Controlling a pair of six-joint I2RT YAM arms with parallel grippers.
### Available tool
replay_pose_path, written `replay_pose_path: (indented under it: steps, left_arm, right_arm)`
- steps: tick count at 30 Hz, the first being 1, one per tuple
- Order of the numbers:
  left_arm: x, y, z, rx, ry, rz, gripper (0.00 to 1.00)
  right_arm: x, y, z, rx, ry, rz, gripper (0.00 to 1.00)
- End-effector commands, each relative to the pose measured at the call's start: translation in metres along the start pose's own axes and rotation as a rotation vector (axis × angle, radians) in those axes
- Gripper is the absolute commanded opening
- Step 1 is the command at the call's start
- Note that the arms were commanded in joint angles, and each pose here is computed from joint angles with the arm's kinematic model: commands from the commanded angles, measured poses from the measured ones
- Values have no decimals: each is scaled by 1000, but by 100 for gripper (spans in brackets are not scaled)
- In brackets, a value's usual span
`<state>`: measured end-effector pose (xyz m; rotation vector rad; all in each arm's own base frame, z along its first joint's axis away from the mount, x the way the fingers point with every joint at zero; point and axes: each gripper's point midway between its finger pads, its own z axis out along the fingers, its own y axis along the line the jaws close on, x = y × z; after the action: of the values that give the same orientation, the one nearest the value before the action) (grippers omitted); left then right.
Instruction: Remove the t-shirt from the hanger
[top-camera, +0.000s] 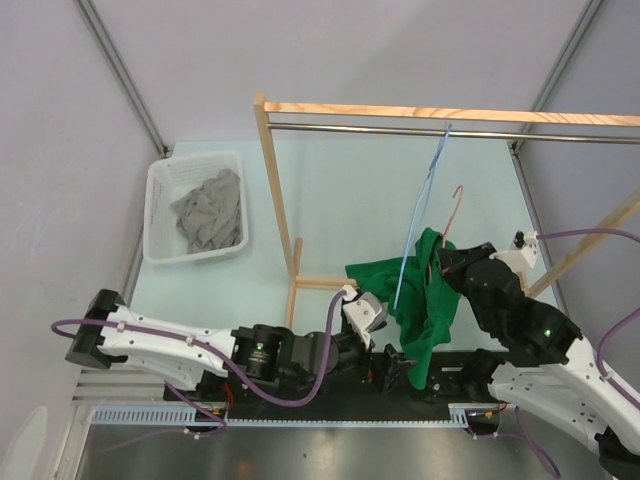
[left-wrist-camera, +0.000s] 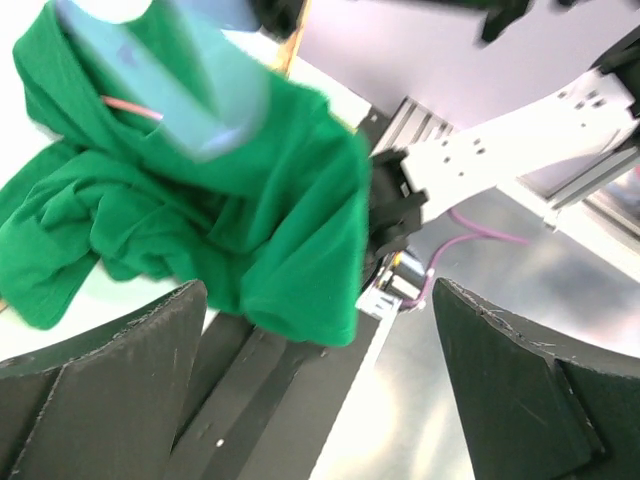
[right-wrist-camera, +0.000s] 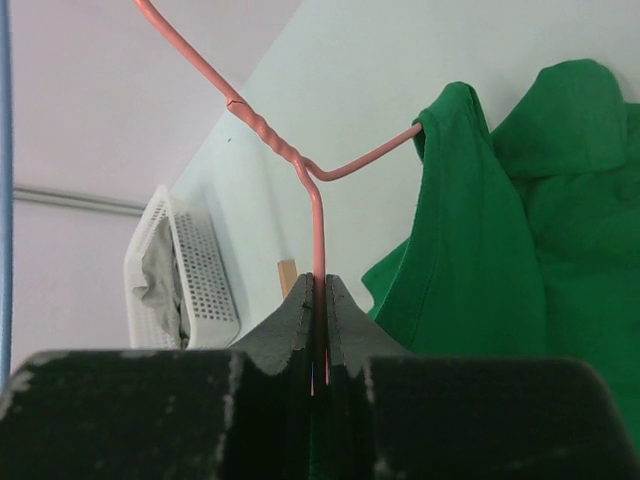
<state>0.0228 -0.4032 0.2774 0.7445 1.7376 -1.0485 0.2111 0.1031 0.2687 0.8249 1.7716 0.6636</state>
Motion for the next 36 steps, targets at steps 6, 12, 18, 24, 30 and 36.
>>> replay_pose_path:
  steps: [6, 12, 18, 24, 30, 36]
  left_arm:
    - [-27, -23, 18, 22, -68, -10, 100]
    - [-13, 3, 38, -118, -9, 32, 93]
    - [-14, 3, 53, -125, 19, 40, 50]
    - [-9, 15, 46, -150, 49, 61, 0]
    - [-1, 29, 24, -148, 46, 14, 0]
    - [7, 30, 13, -122, 72, -5, 0]
  right_arm:
    - [-25, 28, 5, -5, -110, 101, 0]
    - [-23, 30, 1, -12, -94, 114, 0]
    - [-22, 34, -2, -33, -78, 101, 0]
    - [-13, 42, -9, -132, -26, 102, 0]
    - [-17, 51, -24, -264, -6, 126, 9]
    - [-31, 63, -41, -408, -38, 216, 13]
